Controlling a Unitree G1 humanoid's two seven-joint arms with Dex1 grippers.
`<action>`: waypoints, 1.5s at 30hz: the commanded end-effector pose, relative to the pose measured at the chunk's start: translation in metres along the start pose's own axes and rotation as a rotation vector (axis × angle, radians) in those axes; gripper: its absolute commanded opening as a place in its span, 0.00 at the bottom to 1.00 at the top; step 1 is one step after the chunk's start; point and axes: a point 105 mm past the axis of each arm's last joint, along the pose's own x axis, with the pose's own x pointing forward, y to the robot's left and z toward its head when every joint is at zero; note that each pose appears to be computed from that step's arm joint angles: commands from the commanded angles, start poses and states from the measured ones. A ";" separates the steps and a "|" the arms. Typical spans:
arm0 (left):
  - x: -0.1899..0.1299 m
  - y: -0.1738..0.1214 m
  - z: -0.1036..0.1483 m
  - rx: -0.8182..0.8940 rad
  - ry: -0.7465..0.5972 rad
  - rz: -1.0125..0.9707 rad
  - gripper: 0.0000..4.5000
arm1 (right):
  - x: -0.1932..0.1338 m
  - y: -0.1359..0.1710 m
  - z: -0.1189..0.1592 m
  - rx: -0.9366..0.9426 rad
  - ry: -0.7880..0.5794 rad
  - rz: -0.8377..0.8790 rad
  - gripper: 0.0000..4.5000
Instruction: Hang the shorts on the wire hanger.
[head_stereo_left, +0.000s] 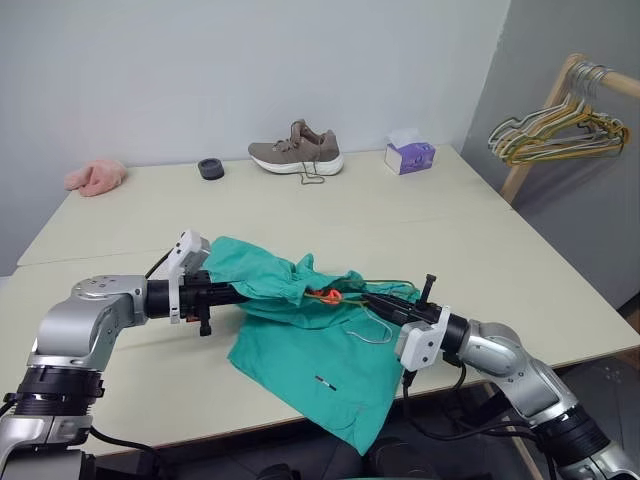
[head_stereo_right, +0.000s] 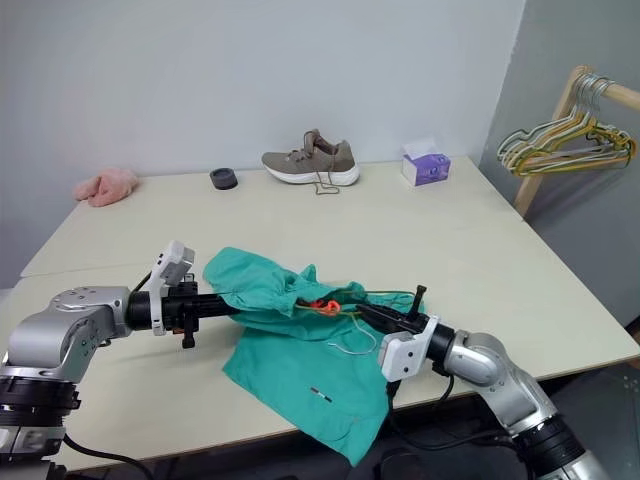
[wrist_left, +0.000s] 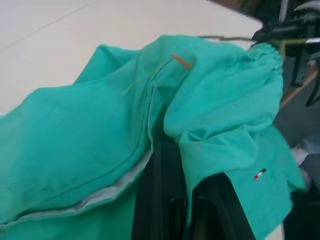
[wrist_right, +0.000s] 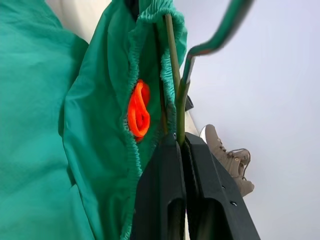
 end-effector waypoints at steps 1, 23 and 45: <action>-0.002 0.006 0.008 0.096 0.000 0.043 0.12 | 0.003 -0.017 0.008 -0.031 -0.037 -0.045 0.00; 0.018 -0.015 0.005 0.534 0.248 -0.041 0.65 | 0.013 -0.022 0.001 -0.031 0.038 0.016 0.00; 0.036 -0.016 -0.011 0.324 0.139 -0.106 0.00 | 0.017 -0.021 0.016 -0.002 -0.009 0.067 0.00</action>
